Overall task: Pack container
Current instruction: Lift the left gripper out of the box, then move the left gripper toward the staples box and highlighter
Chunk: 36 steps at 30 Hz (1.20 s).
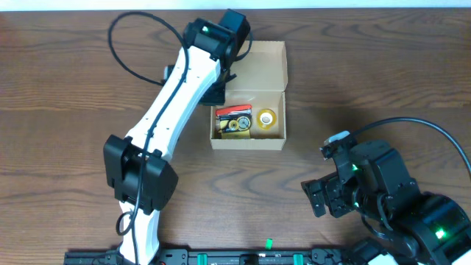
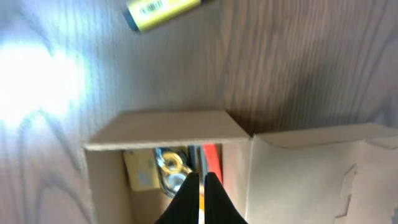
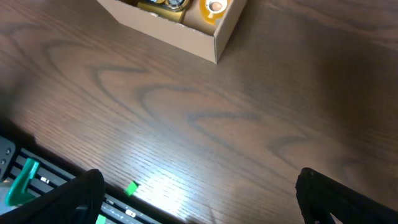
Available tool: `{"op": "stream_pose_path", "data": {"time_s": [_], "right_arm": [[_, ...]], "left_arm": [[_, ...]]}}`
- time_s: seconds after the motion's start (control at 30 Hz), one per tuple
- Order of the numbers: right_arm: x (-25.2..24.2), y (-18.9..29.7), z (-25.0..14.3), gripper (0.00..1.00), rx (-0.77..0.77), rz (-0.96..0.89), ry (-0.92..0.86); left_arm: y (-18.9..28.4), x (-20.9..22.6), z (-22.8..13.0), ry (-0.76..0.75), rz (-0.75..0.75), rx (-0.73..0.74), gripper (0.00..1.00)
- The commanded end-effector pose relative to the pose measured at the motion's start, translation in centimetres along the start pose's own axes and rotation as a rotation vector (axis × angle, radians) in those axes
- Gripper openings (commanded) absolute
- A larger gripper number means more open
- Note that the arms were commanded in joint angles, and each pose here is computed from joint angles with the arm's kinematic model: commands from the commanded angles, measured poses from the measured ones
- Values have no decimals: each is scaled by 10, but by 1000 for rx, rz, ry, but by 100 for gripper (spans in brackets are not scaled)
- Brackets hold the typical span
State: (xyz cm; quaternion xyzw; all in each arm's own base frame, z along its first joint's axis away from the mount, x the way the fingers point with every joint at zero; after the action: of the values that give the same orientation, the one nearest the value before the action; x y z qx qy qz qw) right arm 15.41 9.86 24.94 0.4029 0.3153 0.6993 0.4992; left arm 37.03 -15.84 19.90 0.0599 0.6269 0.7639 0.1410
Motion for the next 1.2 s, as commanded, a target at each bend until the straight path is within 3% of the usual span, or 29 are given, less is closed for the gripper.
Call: {"op": "stream_pose_path", "data": {"time_s": [0.0,0.27,0.47,0.63,1.0,1.17], "right_arm": [[1,0,-1,99,2,3,5],[1,0,-1,99,2,3,5],[1,0,-1,99,2,3,5],[1,0,-1,99,2,3,5],[1,0,-1,99,2,3,5],[1,0,-1,99,2,3,5]], "left_arm": [[15,5,19,-11,2,-96,6],[21,30,33,6,107,-175,6],[23,27,45,-104,100,-256,6],[20,28,56,-165,127,-234,6],[-1,38,140,-551,240,-107,6],[-17,18,186,-861,98,-45,6]]}}
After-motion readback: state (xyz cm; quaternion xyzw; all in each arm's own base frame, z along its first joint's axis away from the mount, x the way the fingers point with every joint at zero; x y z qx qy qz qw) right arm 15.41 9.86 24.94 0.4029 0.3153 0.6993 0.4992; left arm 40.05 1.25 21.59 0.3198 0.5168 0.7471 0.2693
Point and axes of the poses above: each gripper's point midway between its finger pads, its own y axis back along the fingers, its own x axis along the line the jaws close on, z = x × y, the point moved 3 cm from there along y, back along the fingers, and after that the axes turned 15 degrees about -y, right-handed, at the moved point
